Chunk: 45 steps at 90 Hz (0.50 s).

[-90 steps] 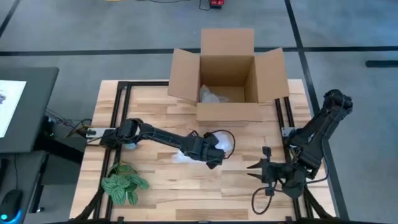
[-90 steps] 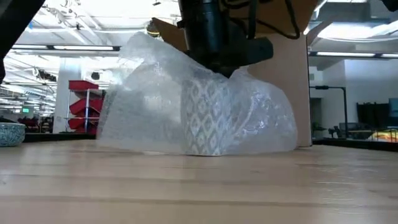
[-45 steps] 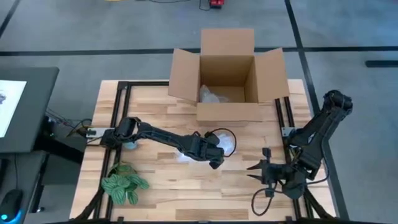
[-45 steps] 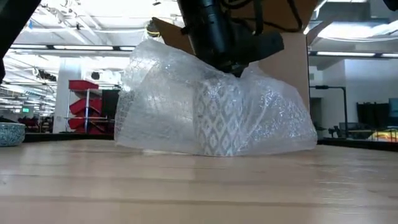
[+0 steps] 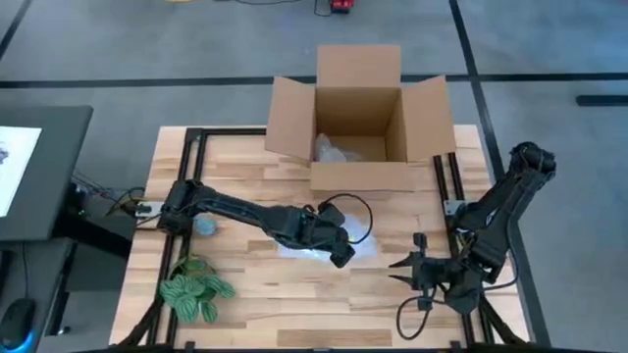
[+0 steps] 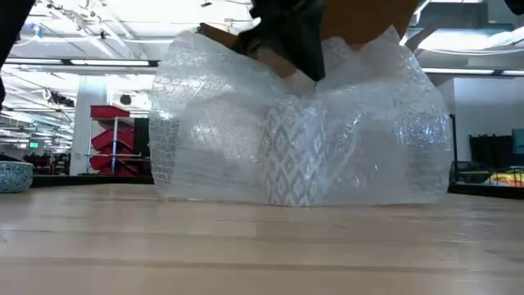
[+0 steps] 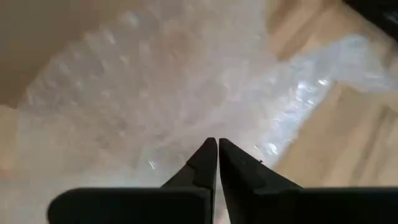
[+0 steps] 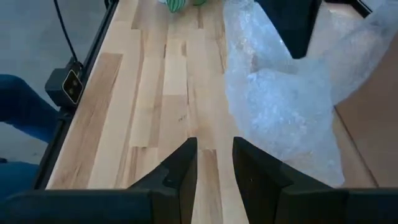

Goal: Wrap mug
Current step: Wrap the white gray mug with bubble wrap

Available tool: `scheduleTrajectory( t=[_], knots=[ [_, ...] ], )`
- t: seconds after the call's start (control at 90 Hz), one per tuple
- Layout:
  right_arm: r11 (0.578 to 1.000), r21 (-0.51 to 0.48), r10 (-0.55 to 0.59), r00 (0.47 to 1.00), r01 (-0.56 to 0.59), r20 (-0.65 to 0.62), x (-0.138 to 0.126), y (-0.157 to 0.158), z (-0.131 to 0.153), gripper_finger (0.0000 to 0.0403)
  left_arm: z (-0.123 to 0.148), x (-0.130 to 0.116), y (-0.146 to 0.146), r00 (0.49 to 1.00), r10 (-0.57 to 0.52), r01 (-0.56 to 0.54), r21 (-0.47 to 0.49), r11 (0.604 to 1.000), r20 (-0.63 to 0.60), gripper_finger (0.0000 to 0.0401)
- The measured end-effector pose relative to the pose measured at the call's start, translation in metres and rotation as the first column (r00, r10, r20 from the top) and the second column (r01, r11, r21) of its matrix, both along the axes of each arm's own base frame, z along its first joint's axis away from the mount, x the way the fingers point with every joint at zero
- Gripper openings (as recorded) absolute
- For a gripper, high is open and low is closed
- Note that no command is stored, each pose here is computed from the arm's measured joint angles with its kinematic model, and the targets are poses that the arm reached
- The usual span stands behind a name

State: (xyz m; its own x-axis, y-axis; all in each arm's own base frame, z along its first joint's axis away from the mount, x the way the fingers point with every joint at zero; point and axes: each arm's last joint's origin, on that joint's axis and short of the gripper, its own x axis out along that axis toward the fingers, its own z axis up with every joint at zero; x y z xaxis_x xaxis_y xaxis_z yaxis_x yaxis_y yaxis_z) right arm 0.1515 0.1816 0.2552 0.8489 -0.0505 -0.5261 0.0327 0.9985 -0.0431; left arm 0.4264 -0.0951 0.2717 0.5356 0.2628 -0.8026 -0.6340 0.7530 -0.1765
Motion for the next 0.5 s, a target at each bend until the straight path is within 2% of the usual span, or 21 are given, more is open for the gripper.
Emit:
scheduleTrajectory(
  t=[0.144, 0.311, 0.5],
  knots=[
    [1.0, 0.001, 0.0, 1.0, 0.0, 0.001, 0.0, 0.0, 0.0, 0.0092, -0.016, 0.0, -0.001, 0.997, 0.023, -0.021, 0.018, 1.0, -0.077, 0.0],
    [1.0, 0.004, -0.001, 1.0, 0.001, 0.001, 0.0, 0.0, 0.0, 0.0092, -0.056, 0.01, 0.005, 0.978, 0.076, -0.066, 0.059, 0.996, -0.196, 0.0],
    [1.0, 0.005, -0.002, 1.0, 0.002, 0.001, 0.0, 0.0, 0.0, 0.0092, -0.092, 0.023, 0.016, 0.959, 0.069, -0.073, -0.002, 0.997, -0.274, 0.0]
  ],
)
